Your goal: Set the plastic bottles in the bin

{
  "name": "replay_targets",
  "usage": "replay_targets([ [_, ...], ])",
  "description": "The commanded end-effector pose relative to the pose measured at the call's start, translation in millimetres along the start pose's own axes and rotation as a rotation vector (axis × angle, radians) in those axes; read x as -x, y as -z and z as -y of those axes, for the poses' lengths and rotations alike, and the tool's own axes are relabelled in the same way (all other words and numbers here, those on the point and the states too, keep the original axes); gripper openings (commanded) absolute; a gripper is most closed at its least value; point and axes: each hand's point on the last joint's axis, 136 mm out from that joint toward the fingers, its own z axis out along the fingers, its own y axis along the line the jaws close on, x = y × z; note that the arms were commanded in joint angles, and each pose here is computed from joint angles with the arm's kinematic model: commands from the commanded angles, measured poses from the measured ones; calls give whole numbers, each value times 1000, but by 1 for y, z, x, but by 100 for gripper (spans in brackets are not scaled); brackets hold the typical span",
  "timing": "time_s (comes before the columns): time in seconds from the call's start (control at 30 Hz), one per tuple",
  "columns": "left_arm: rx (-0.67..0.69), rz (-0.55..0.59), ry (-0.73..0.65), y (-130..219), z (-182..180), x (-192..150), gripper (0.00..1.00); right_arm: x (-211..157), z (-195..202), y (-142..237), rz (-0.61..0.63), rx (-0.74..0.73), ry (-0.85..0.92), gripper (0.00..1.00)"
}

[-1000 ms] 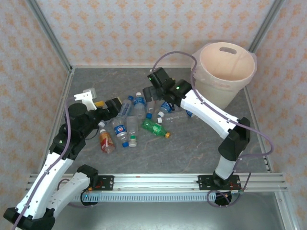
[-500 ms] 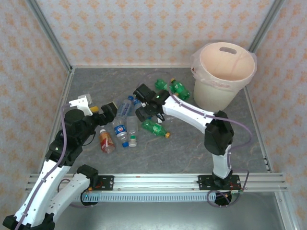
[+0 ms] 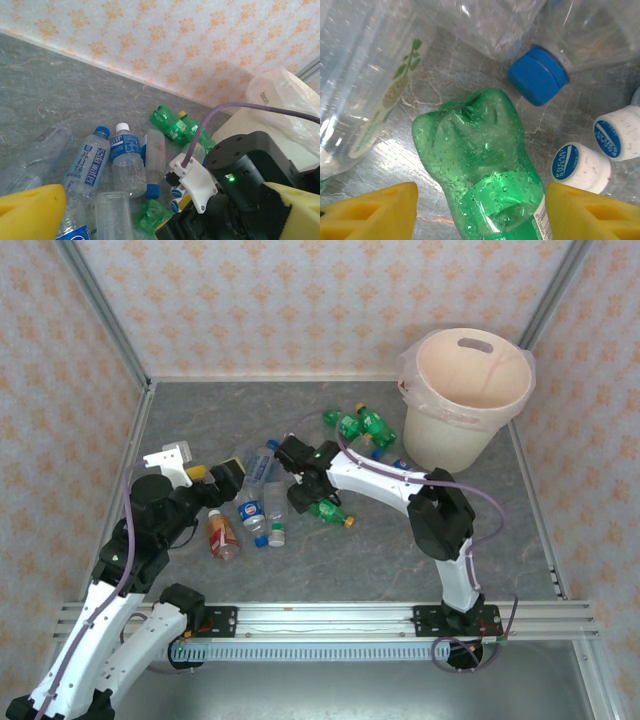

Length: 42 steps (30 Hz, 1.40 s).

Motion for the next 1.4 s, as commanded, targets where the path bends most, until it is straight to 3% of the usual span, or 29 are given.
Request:
replay_targets([
  [0.0, -30, 6, -20, -2, 6, 1, 99, -13, -4, -14, -54, -3, 27, 68],
  [0.67, -27, 5, -21, -1, 5, 0, 99, -18, -7, -47, -113, -61, 41, 72],
  [1.0, -26, 6, -27, 0, 7, 2, 99, -15, -10, -46, -104, -47, 36, 59],
  [1.37, -37, 5, -31, -3, 9, 3, 99, 0, -7, -22, -10, -46, -2, 54],
])
